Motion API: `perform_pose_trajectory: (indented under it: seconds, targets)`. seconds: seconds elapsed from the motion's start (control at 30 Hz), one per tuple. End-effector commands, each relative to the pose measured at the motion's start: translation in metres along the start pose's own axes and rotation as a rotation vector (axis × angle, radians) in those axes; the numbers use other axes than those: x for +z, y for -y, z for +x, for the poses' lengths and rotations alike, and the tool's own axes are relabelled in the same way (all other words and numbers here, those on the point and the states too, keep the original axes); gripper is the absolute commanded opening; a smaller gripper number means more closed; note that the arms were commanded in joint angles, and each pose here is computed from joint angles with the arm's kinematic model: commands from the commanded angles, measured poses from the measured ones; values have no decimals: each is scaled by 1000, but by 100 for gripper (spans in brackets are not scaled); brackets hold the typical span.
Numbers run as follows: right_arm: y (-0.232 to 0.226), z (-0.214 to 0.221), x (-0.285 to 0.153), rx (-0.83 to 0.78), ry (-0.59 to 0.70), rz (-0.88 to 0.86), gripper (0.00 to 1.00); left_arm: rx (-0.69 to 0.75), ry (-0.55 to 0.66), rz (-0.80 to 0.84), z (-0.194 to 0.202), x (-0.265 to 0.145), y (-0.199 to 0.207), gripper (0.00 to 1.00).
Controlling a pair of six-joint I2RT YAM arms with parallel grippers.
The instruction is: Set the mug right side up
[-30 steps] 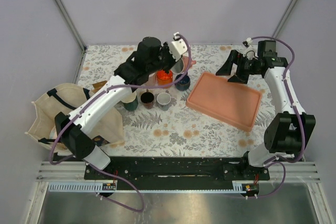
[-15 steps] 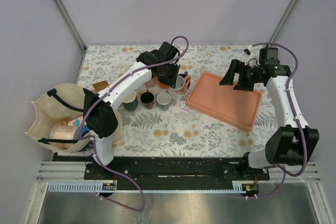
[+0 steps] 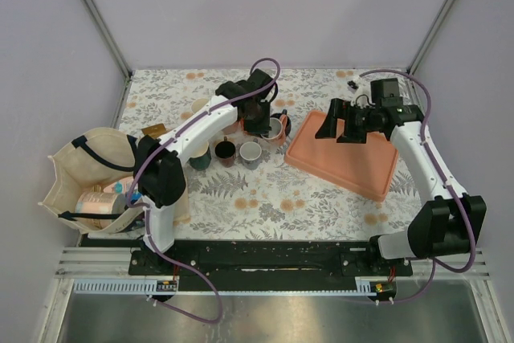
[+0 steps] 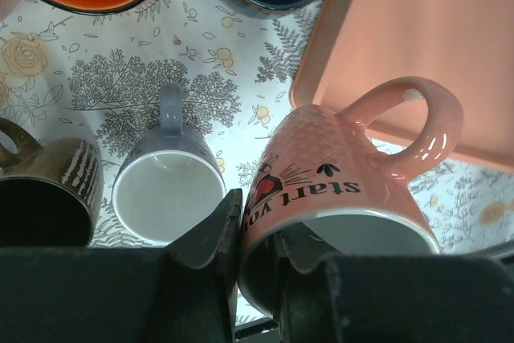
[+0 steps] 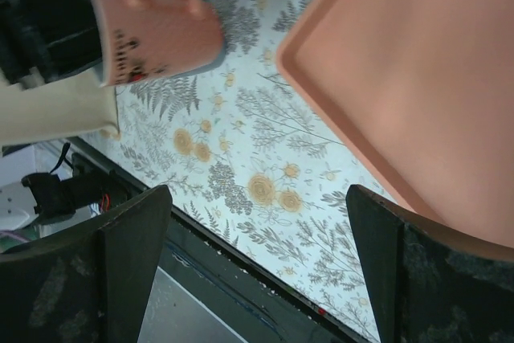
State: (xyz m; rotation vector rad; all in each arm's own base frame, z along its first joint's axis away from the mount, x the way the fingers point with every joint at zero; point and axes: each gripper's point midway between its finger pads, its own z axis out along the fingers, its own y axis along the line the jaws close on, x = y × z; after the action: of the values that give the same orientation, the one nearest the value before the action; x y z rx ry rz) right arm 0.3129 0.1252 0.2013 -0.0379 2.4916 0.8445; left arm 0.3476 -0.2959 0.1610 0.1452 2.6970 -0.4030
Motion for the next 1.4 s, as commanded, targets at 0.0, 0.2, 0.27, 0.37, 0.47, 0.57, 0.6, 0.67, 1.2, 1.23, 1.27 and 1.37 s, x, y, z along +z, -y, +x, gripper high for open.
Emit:
perform_pose_trajectory:
  seconds: [0.0, 0.2, 0.27, 0.37, 0.47, 0.57, 0.6, 0.67, 1.2, 1.23, 1.27, 1.37]
  targets:
    - [-53, -25, 1, -144, 120, -93, 99, -116, 99, 1, -27, -1, 9, 0]
    - [-81, -41, 24, -56, 142, -163, 90, -134, 134, -26, -33, -3, 5, 0]
    - [-92, -41, 32, -64, 132, -163, 87, -139, 140, -35, -34, -2, 3, 0]
    - [-99, -39, 46, -87, 126, -116, 84, -150, 139, -47, -34, 0, 2, 0]
    - [-100, -39, 54, -80, 133, -68, 79, -160, 139, -54, -33, 1, 0, 0]
    - [-97, -40, 60, -64, 141, -31, 75, -187, 143, -67, -33, 0, -1, 0]
    - [-96, -41, 61, -63, 149, -15, 74, -196, 144, -66, -33, -1, -1, 0]
    - [-94, -42, 65, -62, 160, 12, 72, -214, 151, -61, -35, -2, 0, 0]
    - [-84, -51, 104, -14, 177, 169, 63, -234, 169, 1, -46, -12, 10, 0]
    - [-83, -52, 106, -15, 175, 177, 62, -235, 168, 17, -47, -13, 12, 0]
    - [-83, -51, 110, -18, 170, 178, 62, -233, 160, 35, -47, -13, 14, 0]
    - [-87, -52, 119, -32, 164, 177, 61, -219, 160, 89, -53, -15, 24, 0]
